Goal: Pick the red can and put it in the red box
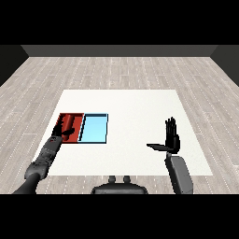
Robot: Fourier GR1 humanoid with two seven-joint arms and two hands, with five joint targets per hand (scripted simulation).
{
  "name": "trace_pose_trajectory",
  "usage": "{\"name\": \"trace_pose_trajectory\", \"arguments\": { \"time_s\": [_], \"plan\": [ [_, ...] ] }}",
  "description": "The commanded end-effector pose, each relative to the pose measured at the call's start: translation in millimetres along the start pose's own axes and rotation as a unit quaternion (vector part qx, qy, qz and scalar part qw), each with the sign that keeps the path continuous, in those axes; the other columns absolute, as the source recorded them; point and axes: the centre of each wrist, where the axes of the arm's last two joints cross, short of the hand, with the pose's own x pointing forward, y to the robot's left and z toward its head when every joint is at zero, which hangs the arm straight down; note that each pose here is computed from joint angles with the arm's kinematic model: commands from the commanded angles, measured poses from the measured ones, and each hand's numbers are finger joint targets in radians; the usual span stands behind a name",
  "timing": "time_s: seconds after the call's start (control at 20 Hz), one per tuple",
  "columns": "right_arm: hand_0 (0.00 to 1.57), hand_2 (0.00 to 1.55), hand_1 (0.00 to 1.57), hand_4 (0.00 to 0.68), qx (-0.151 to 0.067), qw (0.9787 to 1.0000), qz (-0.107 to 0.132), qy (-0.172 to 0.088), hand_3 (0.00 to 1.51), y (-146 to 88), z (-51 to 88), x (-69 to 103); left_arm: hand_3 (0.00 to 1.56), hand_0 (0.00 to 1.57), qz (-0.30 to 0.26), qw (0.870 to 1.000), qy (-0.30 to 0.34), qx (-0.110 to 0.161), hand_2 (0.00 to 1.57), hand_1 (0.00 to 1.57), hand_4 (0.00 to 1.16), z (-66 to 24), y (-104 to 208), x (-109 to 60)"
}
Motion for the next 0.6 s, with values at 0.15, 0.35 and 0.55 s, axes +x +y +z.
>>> {"name": "trace_pose_trajectory", "arguments": {
  "time_s": [0.15,0.35,0.55],
  "plan": [
    [0.0,0.0,0.0,0.0,-0.002,0.9998,-0.013,-0.015,0.0,12.6,2.1,-0.2,0.0,0.0,-0.105,0.993,0.038,-0.042,0.0,0.0,0.0,-1.7,4.9,-3.1],
    [0.0,0.0,0.0,0.0,0.012,0.9996,-0.017,-0.021,0.0,1.5,-12.1,13.4,0.0,0.0,-0.06,0.995,0.071,-0.032,0.0,0.0,0.0,-11.4,25.6,19.2],
    [0.0,0.0,0.0,0.0,0.011,0.9993,-0.027,-0.025,0.0,7.5,-7.5,2.4,0.0,0.0,0.019,0.999,0.015,0.024,0.0,0.0,0.0,-7.8,20.6,7.4]
  ]
}}
